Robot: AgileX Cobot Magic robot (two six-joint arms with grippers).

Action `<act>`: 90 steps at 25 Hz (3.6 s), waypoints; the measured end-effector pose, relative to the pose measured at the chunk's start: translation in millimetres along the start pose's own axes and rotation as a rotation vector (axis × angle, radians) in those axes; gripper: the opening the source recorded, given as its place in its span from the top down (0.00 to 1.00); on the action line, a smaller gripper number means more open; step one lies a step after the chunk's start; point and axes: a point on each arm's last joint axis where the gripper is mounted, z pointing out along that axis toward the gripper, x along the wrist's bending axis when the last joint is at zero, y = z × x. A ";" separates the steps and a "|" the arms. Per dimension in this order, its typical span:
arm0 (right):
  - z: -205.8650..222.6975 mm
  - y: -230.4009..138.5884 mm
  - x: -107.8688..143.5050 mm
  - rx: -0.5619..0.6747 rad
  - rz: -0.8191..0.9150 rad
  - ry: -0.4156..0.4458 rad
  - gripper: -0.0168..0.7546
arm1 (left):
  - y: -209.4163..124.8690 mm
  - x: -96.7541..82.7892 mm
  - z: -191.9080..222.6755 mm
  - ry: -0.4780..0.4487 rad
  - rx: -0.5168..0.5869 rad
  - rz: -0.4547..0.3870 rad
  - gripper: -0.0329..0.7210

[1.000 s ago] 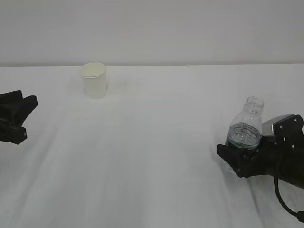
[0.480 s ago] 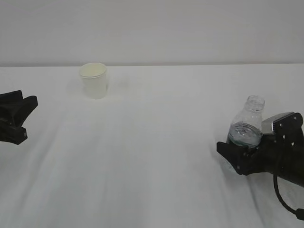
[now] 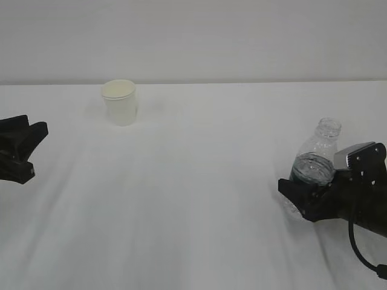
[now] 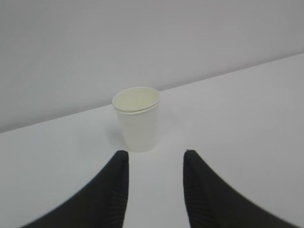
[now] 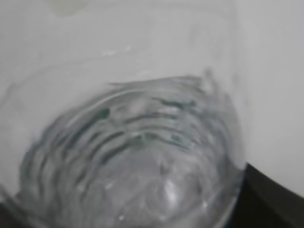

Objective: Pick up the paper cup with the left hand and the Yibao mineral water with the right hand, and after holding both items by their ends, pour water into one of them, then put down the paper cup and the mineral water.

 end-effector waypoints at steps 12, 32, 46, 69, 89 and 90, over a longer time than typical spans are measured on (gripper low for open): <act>0.0 0.0 0.0 0.000 -0.013 0.000 0.23 | 0.0 0.0 0.0 0.000 0.000 0.000 0.59; 2.6 3.9 -7.5 -0.018 -0.113 -0.061 0.31 | 0.0 0.0 0.0 0.000 0.000 0.001 0.59; 5.5 6.8 -13.8 -0.019 -0.151 -0.103 0.35 | 0.0 0.0 0.0 0.000 0.000 0.001 0.59; 13.0 20.0 -34.9 -0.065 -0.143 -0.255 0.39 | -1.3 0.0 0.4 0.000 0.005 -0.001 0.59; 13.0 19.8 -35.1 -0.068 -0.093 -0.255 0.39 | -27.1 4.6 6.0 0.041 0.101 -0.061 0.59; 13.0 19.8 -35.0 -0.068 -0.094 -0.254 0.39 | -27.5 4.8 6.0 0.043 0.102 -0.062 0.59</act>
